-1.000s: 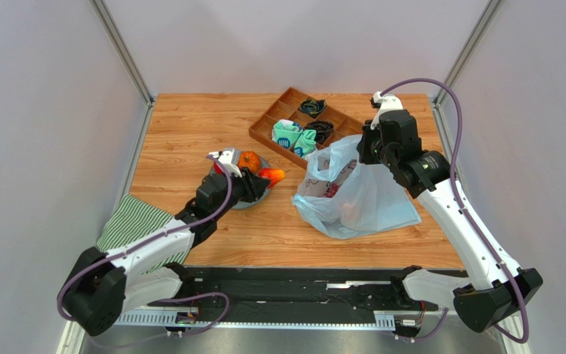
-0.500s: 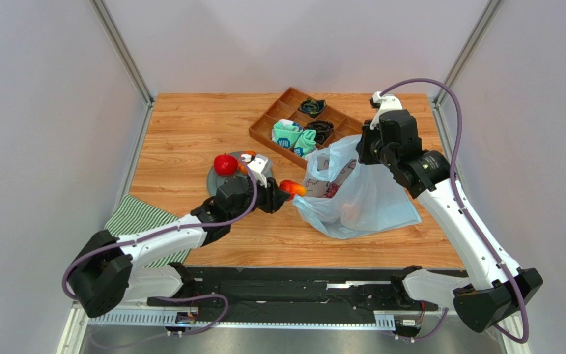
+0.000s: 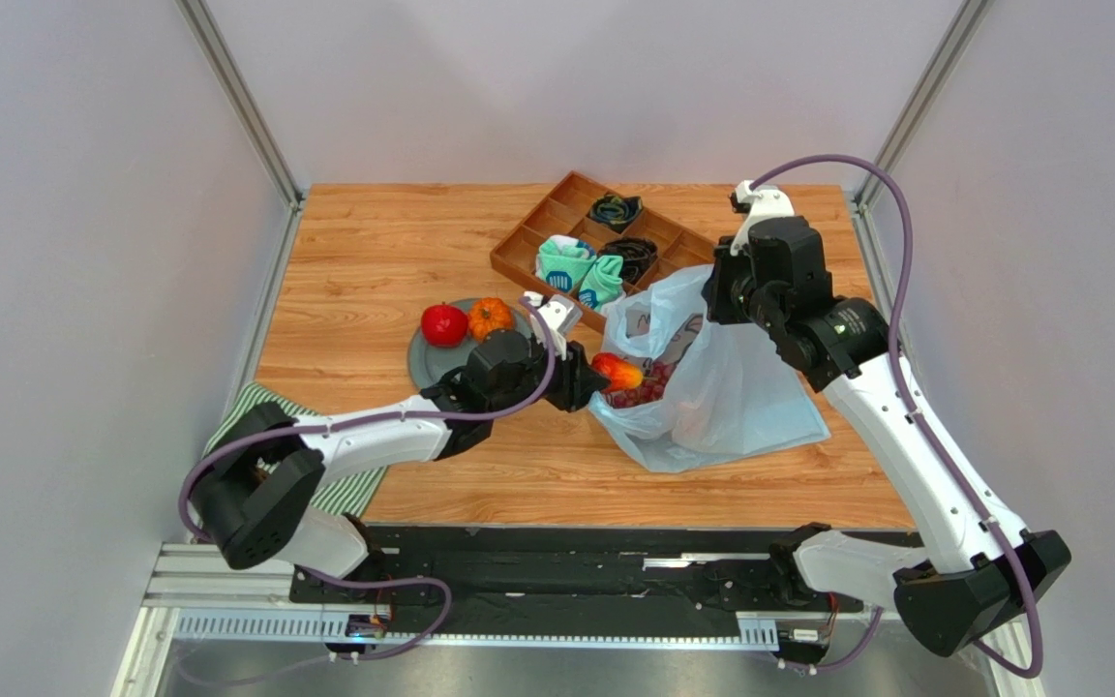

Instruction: Place the fruits into the plastic bag

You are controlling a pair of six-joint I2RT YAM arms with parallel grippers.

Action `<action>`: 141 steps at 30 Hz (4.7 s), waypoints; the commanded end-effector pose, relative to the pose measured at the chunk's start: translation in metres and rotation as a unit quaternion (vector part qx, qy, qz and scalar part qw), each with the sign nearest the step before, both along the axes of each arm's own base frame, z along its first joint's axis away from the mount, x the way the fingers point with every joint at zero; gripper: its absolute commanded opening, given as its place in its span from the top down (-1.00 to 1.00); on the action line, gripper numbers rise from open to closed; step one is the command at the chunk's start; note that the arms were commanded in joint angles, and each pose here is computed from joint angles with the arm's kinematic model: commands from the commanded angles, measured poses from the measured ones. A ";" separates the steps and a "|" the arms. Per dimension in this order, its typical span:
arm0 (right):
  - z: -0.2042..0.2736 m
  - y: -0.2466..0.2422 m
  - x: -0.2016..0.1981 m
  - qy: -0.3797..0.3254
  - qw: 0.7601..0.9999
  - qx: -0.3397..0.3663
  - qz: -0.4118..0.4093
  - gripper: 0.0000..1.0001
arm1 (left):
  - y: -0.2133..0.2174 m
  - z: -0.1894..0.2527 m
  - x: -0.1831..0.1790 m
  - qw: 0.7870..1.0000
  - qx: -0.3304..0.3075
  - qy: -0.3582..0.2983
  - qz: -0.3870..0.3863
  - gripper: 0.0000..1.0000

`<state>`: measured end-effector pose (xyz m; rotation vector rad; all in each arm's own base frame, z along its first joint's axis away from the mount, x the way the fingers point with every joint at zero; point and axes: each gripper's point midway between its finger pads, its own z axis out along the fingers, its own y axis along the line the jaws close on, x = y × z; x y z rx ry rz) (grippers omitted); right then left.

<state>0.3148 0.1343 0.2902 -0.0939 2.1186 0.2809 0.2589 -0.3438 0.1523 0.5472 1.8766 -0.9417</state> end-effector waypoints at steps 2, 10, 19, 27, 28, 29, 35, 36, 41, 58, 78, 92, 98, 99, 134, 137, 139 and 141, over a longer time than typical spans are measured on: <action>0.014 -0.001 -0.002 -0.024 1.000 0.017 -0.004 1.00 | -0.040 0.037 0.004 0.996 -0.060 -0.034 -0.062 0.43; 0.011 0.001 -0.002 -0.021 1.000 0.020 0.000 0.99 | -0.091 0.056 0.006 0.989 -0.093 -0.032 -0.113 0.43; 0.010 0.000 -0.001 -0.021 1.000 0.017 -0.002 1.00 | -0.121 0.019 0.004 0.987 -0.074 0.009 -0.139 0.25; 0.010 0.002 0.000 -0.019 1.000 0.018 0.001 1.00 | -0.120 0.018 0.006 0.988 -0.065 0.004 -0.138 -0.38; 0.010 0.001 0.000 -0.020 1.000 0.018 -0.001 1.00 | -0.120 0.017 0.005 0.988 -0.064 0.004 -0.139 -0.42; 0.010 0.002 0.001 -0.020 1.000 0.017 0.000 0.99 | -0.120 0.017 0.006 0.988 -0.063 0.003 -0.138 -0.44; 0.009 0.002 0.000 -0.018 1.000 0.017 0.001 1.00 | -0.119 0.019 0.005 0.988 -0.063 -0.002 -0.139 -0.58; 0.009 0.002 0.001 -0.019 1.000 0.017 0.001 1.00 | -0.119 0.021 0.005 0.988 -0.065 -0.004 -0.140 -0.61; 0.009 0.002 0.001 -0.019 1.000 0.017 0.000 1.00 | -0.113 0.037 0.004 0.987 -0.078 -0.033 -0.139 -0.61; 0.012 0.000 -0.002 -0.023 1.000 0.017 -0.001 1.00 | -0.033 0.051 -0.026 0.982 -0.045 -0.143 -0.117 -0.62; 0.007 0.001 -0.002 -0.016 1.000 0.018 -0.001 1.00 | 0.138 0.030 0.108 0.957 0.148 -0.051 0.245 -0.37; 0.008 -0.001 -0.002 -0.016 1.000 0.014 -0.004 1.00 | 0.166 -0.014 0.160 0.934 0.200 0.057 0.289 -0.09; 0.008 -0.001 -0.001 -0.016 1.000 0.014 -0.005 1.00 | 0.175 -0.024 0.163 0.925 0.224 0.061 0.302 -0.02; 0.008 -0.001 0.000 -0.017 1.000 0.014 -0.005 1.00 | 0.176 -0.029 0.164 0.923 0.229 0.065 0.302 -0.01; 0.003 0.002 0.005 -0.009 1.000 0.007 -0.003 1.00 | 0.174 -0.055 0.180 0.919 0.238 0.081 0.305 0.48; 0.004 0.001 0.005 -0.011 1.000 0.007 -0.005 1.00 | 0.174 -0.057 0.178 0.919 0.237 0.087 0.302 0.73; 0.004 0.000 0.005 -0.012 1.000 0.006 -0.007 1.00 | 0.170 -0.056 0.177 0.923 0.232 0.086 0.294 0.81; 0.005 0.000 0.005 -0.013 1.000 0.006 -0.008 1.00 | 0.164 -0.051 0.177 0.932 0.219 0.075 0.278 0.88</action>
